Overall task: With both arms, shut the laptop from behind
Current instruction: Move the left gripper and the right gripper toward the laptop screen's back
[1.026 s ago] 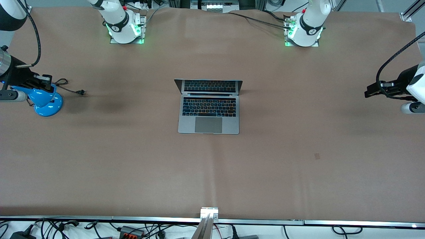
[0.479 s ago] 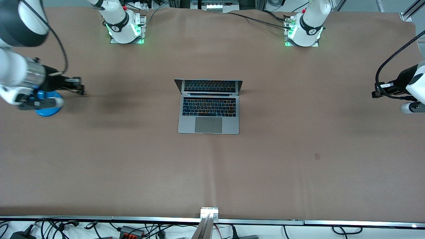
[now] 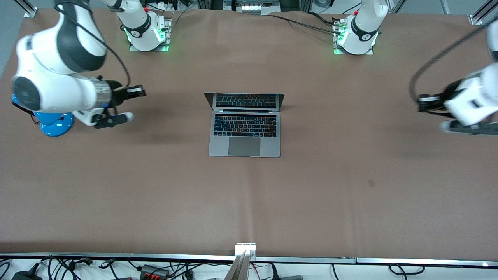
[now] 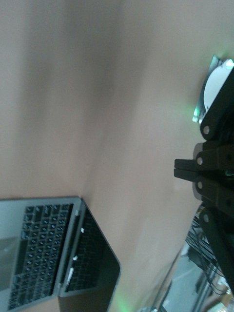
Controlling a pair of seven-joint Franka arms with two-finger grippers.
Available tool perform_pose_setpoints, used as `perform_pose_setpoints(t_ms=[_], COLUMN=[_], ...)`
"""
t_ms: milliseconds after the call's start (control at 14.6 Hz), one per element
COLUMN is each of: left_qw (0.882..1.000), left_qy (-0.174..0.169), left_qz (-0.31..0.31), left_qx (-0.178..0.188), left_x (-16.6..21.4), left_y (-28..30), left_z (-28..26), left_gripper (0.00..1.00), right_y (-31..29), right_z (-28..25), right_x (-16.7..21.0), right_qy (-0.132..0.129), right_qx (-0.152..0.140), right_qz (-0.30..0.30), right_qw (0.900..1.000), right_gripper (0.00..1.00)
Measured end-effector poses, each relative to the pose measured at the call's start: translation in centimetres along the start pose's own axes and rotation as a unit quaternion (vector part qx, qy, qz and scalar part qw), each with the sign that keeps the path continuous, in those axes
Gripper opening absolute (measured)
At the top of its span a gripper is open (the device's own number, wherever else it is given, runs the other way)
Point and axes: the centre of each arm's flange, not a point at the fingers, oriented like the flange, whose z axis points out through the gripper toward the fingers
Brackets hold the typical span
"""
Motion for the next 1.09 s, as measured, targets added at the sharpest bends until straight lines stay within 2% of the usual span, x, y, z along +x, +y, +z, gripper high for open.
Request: perform_pose_setpoints(t_ms=[205, 342, 479, 616, 753, 889, 1095], left_qw=[0.997, 0.994, 0.991, 0.988, 0.984, 0.982, 0.979], left_qy=[-0.031, -0.037, -0.034, -0.034, -0.043, -0.051, -0.028], left_qz=[0.009, 0.005, 0.017, 0.031, 0.036, 0.044, 0.048], left_qx=[-0.068, -0.107, -0.132, -0.148, -0.170, -0.176, -0.197], left_x=[2.2, 3.5, 3.6, 2.2, 0.0, -2.2, -5.6], left_y=[3.9, 5.0, 8.6, 12.7, 15.5, 17.3, 21.1], left_z=[4.6, 8.8, 13.5, 16.9, 18.7, 19.3, 21.0], left_gripper=[0.01, 0.01, 0.01, 0.01, 0.01, 0.01, 0.01], right_y=[-2.8, -4.8, -7.6, -10.2, -12.1, -13.6, -16.8], right_z=[4.2, 6.0, 7.6, 9.0, 10.4, 11.7, 14.6], right_x=[0.2, -0.4, -1.2, -1.7, -2.3, -2.8, -3.5], right_qy=[-0.016, -0.024, -0.030, -0.031, -0.037, -0.044, -0.030], right_qx=[-0.001, -0.010, 0.000, 0.011, 0.006, -0.003, -0.022], right_qz=[-0.016, -0.029, -0.042, -0.048, -0.047, -0.042, -0.013], right_qw=[1.000, 0.999, 0.999, 0.998, 0.998, 0.998, 0.999], right_gripper=[0.01, 0.01, 0.01, 0.01, 0.01, 0.01, 0.01])
